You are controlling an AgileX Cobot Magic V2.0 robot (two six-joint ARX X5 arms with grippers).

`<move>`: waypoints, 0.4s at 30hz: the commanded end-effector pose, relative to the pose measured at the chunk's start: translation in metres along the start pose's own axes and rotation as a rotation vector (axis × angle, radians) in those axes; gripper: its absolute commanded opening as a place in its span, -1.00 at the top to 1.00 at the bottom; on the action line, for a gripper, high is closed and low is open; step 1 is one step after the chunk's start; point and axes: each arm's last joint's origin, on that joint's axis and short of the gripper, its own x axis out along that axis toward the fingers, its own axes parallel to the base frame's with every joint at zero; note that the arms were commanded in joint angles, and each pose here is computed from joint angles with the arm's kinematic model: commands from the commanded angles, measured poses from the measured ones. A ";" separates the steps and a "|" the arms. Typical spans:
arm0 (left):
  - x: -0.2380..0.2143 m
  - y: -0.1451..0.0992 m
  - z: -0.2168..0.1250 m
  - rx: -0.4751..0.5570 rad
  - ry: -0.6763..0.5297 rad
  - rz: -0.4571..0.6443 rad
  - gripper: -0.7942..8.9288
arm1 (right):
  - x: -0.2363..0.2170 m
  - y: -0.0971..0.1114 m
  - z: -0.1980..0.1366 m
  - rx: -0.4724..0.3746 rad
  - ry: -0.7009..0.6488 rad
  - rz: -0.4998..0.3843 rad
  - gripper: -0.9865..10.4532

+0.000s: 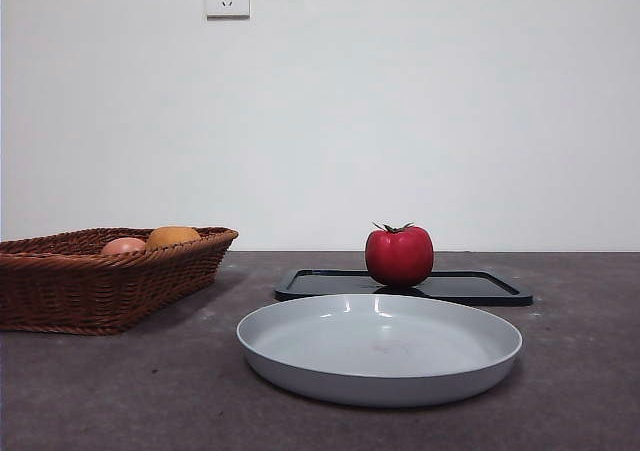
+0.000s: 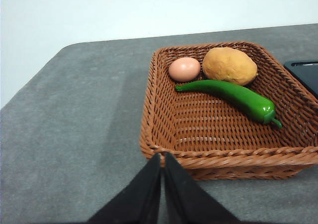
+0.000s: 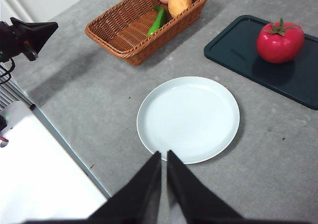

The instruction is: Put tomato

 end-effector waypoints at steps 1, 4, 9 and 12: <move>0.002 0.000 -0.008 -0.012 0.028 -0.001 0.81 | 0.000 0.001 0.002 -0.008 -0.009 0.007 0.82; 0.002 0.000 -0.008 -0.012 0.028 -0.001 0.81 | -0.001 0.001 0.002 -0.024 -0.013 0.002 0.82; 0.002 0.000 -0.007 -0.012 0.027 -0.001 0.81 | -0.005 -0.002 0.008 -0.115 -0.120 -0.068 0.82; 0.002 0.000 -0.008 -0.012 0.028 -0.001 0.81 | -0.009 -0.007 0.010 -0.132 -0.245 -0.150 0.82</move>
